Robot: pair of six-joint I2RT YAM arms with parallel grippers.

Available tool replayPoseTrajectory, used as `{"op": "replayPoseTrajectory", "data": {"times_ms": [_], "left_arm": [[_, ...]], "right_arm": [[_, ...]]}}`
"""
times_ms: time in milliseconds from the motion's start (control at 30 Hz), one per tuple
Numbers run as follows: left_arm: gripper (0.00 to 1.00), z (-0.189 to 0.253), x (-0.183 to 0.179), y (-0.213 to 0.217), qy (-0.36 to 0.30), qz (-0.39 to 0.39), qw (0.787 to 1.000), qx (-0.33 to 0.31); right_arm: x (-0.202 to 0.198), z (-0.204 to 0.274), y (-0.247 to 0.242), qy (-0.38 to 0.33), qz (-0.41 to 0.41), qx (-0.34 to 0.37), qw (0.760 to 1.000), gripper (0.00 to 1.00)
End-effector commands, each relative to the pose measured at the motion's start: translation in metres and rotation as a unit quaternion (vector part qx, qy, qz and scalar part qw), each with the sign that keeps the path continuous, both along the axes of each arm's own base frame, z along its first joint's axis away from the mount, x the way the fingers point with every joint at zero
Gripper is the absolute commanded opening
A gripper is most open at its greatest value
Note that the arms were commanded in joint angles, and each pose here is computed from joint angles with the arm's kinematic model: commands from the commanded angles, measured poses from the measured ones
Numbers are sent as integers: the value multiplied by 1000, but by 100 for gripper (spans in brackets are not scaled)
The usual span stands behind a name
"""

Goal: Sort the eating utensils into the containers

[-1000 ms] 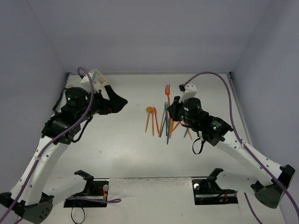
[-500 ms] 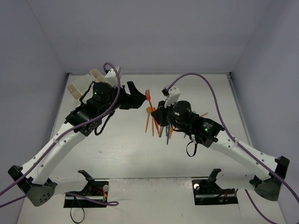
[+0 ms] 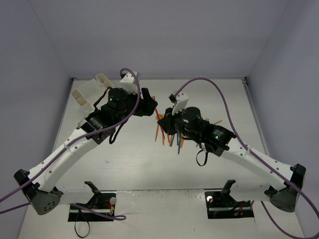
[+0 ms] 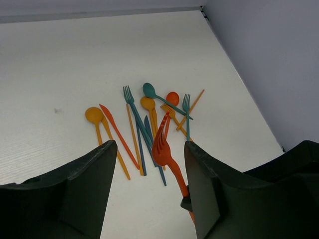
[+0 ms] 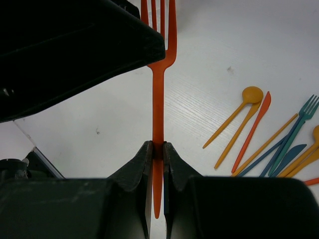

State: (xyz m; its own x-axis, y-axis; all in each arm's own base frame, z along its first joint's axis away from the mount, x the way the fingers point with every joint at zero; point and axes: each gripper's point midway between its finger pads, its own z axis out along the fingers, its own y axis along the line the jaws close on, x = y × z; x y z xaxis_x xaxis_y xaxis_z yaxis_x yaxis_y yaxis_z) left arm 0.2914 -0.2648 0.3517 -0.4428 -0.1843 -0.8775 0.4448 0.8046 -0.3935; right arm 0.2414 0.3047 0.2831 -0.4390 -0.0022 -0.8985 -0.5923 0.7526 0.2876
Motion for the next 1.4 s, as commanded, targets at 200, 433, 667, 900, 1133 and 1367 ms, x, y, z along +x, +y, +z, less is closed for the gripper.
{"op": "replayPoseTrajectory", "data": {"times_ms": [200, 433, 667, 900, 1133, 1367], "left_arm": [[45, 38, 11, -4, -70, 6, 997, -7], [21, 40, 13, -14, -76, -10, 997, -21], [0, 41, 13, -1, -97, 14, 995, -16], [0, 37, 20, 30, -104, 60, 993, 8], [0, 35, 55, 110, -119, 145, 981, 50], [0, 47, 96, 224, -139, 257, 950, 114]], "right_arm": [[2, 39, 17, -35, 15, 48, 998, 0], [2, 32, 21, -30, 18, 42, 999, 0], [1, 30, 22, -28, 17, 41, 999, 7], [0, 30, 15, -32, 9, 41, 999, 70], [-2, 38, -16, -53, -33, 47, 997, 90], [-5, 35, -54, -71, -81, 34, 994, 92]]}}
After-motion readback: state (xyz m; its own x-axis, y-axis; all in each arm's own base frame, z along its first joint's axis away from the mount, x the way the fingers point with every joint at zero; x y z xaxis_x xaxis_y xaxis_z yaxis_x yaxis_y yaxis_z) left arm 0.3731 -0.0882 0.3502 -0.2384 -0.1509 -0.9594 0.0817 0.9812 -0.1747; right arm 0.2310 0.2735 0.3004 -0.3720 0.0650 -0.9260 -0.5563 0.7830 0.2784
